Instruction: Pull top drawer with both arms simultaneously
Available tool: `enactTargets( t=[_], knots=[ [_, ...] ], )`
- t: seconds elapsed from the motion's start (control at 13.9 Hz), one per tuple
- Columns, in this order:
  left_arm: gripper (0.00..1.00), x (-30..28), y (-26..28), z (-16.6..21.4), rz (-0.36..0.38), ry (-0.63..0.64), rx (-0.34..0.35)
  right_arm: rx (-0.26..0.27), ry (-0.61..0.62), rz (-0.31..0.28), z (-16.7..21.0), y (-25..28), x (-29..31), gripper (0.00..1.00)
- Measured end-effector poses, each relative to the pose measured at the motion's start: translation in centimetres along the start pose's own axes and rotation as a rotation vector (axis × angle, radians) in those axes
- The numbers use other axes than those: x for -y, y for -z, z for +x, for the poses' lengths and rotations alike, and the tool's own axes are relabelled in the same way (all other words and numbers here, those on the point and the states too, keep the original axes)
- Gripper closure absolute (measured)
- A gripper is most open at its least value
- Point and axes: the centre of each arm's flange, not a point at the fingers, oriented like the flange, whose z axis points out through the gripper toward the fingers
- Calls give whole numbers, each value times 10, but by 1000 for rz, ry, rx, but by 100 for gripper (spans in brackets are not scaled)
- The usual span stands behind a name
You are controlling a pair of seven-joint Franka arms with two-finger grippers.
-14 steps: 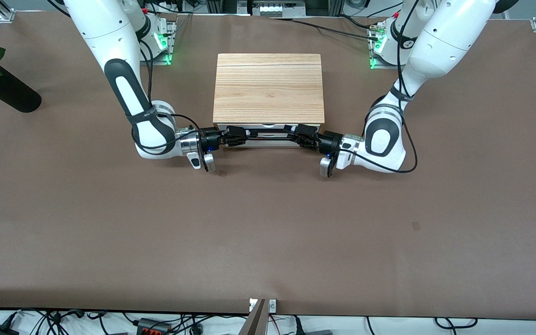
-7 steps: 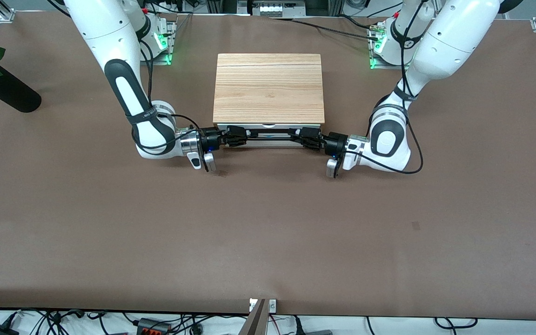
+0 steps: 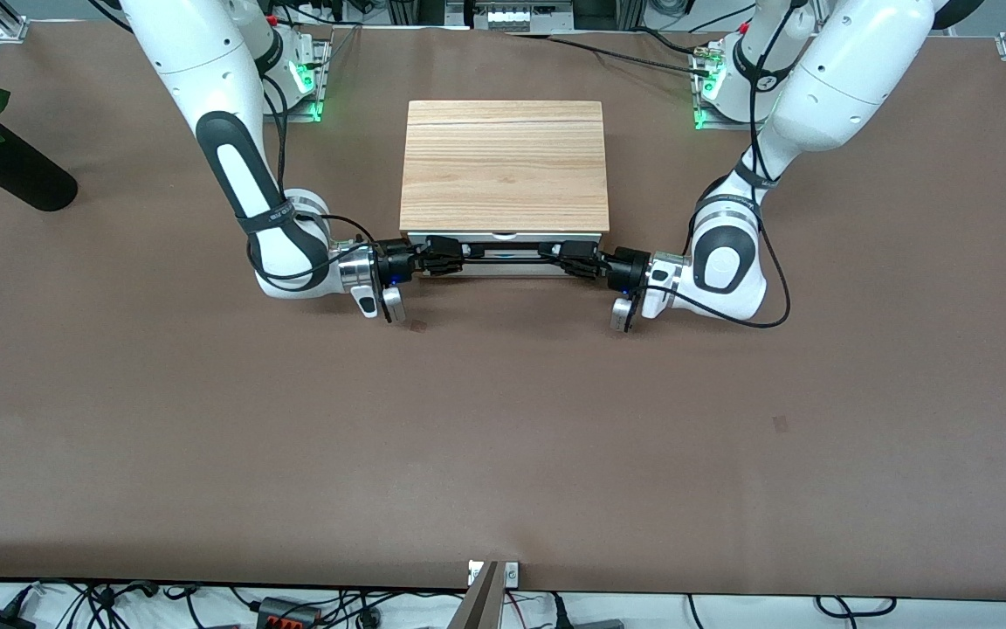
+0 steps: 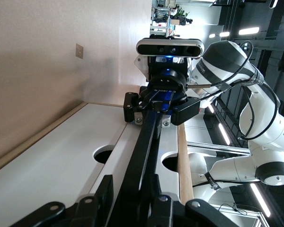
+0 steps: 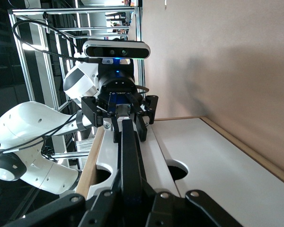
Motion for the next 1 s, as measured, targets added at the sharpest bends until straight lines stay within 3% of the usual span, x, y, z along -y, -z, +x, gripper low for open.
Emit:
enactTargets(
  t=[0.36,1.0],
  knots=[
    [81,1,0,0,-8,-18,-10,1,2,3,0,0,-1,90],
    [81,5,0,0,-27,-17,-22,-2,0,4,0,0,-1,90]
  ],
)
